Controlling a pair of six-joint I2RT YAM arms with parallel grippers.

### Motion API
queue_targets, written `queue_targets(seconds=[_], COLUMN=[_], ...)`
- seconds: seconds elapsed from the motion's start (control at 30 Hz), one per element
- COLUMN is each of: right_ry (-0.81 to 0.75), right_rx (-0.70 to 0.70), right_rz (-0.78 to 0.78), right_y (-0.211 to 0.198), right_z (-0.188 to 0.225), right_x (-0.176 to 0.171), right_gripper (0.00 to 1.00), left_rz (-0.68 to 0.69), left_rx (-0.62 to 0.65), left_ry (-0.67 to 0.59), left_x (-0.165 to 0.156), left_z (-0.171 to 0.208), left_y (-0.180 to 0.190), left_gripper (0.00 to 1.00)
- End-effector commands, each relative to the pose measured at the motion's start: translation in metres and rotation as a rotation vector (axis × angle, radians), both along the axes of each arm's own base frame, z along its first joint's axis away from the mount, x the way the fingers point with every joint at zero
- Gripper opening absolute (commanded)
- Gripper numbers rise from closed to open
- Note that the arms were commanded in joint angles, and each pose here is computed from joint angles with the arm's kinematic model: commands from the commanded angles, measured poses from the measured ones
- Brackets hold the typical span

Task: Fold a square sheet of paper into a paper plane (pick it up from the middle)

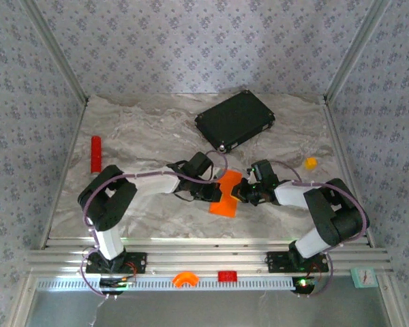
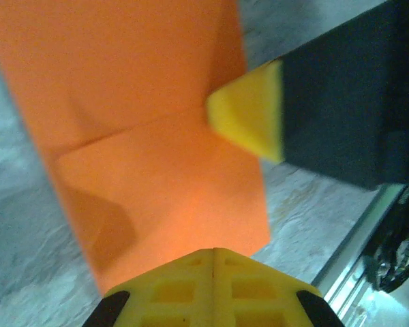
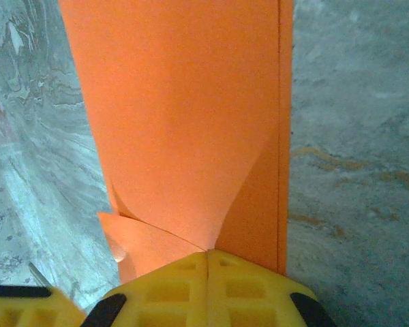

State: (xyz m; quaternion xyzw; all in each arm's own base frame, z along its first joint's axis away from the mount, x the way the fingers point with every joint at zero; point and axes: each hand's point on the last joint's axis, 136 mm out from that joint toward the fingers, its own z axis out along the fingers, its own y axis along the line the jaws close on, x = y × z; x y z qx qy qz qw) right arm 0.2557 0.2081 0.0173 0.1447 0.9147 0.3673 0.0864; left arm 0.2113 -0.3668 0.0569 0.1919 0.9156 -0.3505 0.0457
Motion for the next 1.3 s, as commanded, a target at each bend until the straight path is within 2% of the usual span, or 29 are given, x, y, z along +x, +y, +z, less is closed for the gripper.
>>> queue_targets(seconds=[0.0,0.13,0.43,0.83,1.1,1.27], right_ry=[0.091,0.097,0.101,0.066,-0.069,-0.077], right_rx=[-0.095,-0.1,-0.101,-0.067,0.035,0.02], right_rz=[-0.03,-0.032,-0.03,-0.022,0.035,0.108], right_y=[-0.02,-0.021,-0.022,-0.013,0.013,0.038], right_z=[-0.027,-0.028,-0.029,-0.014,0.04,0.04], right_x=[-0.02,-0.021,-0.021,-0.014,0.0,-0.004], right_gripper=[0.0,0.0,0.0,0.01,0.08,0.09], left_rz=[-0.051,-0.058,-0.021,-0.008,-0.002,0.001], left_rx=[-0.041,0.001,0.114,0.098,0.105,0.105], left_ry=[-0.003,0.036,0.06,0.046,0.047,0.05], left_x=[-0.002,-0.006,-0.028,-0.027,-0.028,-0.027], left_z=[0.01,-0.015,-0.05,-0.047,-0.05,-0.051], left_y=[-0.015,-0.013,0.03,0.034,0.037,0.036], left_gripper=[0.07,0.07,0.05,0.0,0.0,0.0])
